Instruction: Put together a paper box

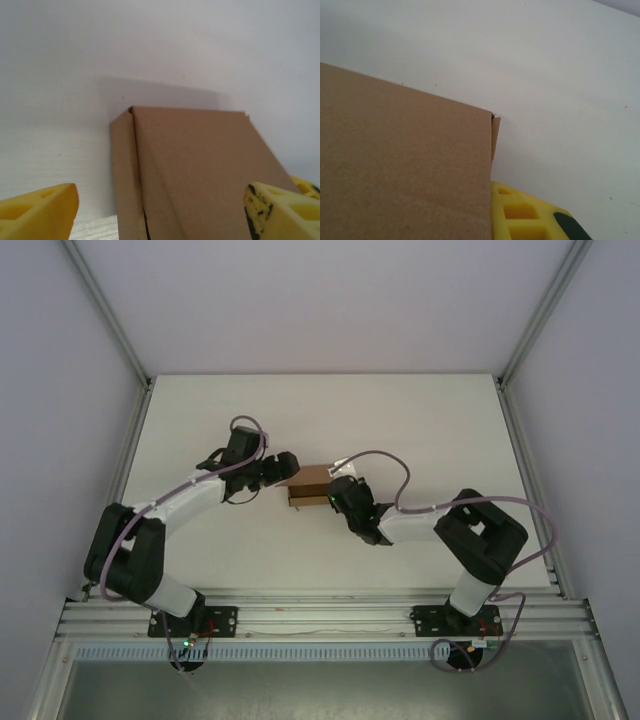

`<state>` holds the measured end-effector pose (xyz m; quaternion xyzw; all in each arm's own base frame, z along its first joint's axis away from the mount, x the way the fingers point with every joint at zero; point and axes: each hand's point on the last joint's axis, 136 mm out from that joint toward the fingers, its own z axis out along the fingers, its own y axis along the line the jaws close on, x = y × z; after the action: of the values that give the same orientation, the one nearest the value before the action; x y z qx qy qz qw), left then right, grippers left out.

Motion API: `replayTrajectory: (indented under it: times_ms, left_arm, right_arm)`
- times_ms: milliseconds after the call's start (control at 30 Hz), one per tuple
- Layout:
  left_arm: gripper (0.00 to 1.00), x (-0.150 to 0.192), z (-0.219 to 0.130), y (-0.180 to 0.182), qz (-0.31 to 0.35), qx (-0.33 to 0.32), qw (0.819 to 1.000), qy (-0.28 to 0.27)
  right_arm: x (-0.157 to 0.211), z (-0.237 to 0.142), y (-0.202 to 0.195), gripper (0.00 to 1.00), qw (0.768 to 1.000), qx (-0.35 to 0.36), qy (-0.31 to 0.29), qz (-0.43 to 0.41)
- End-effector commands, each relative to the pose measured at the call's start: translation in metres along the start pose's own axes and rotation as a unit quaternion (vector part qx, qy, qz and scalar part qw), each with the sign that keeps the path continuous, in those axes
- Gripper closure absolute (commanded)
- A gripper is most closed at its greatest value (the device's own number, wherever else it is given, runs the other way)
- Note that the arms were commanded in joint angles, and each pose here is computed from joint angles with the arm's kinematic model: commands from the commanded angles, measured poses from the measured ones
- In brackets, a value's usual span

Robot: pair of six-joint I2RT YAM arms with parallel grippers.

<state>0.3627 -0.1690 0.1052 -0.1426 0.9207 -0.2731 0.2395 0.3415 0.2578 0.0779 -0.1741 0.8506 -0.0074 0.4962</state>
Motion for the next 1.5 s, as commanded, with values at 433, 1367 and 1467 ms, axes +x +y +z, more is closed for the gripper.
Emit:
replayTrajectory:
  times_ms: [433,1367,1467]
  left_arm:
    - [0.53,0.022,0.056,0.018,-0.027,0.011,0.998,0.058]
    - [0.58,0.042,0.073,0.052,-0.016,-0.035,0.996,0.076]
    - [0.58,0.041,0.073,0.049,-0.015,-0.030,0.996,0.077]
  right_arm:
    - [0.037,-0.007,-0.005,0.70,0.999,-0.005,0.036,-0.039]
    - [-0.019,-0.112,-0.052,0.00,0.981,-0.085,-0.068,0.160]
    - [-0.041,-0.114,-0.061,0.00,0.969,-0.086,-0.085,0.215]
